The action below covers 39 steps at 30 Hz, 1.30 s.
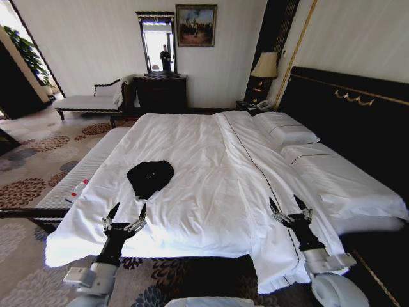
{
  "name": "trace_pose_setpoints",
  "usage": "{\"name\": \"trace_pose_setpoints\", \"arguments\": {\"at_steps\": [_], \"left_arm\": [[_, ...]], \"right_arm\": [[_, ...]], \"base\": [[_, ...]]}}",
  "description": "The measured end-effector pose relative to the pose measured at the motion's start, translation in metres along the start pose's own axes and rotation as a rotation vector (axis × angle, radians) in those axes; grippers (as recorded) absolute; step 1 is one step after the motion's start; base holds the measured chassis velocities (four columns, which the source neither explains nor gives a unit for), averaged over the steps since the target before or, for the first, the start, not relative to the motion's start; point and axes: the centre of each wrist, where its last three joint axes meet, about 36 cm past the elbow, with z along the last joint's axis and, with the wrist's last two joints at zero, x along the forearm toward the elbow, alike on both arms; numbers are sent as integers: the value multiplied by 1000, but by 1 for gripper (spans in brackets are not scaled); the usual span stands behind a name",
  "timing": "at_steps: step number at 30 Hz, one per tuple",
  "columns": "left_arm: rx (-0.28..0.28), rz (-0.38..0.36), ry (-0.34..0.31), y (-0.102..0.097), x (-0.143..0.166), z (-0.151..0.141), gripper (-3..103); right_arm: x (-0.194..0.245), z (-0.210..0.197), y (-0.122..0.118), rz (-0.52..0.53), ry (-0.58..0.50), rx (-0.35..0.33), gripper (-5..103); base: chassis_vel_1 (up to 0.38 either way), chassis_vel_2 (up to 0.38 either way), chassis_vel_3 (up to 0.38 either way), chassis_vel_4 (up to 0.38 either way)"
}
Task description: Fold the clothes on the bed.
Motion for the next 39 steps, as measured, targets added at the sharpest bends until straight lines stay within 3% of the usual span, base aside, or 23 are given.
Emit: {"name": "trace_pose_setpoints", "arguments": {"at_steps": [39], "left_arm": [[1,10,-17,-2,3,-9,100]], "right_arm": [[0,2,2,-6,-16,4,100]], "base": [[-7,29,7,-29]]}}
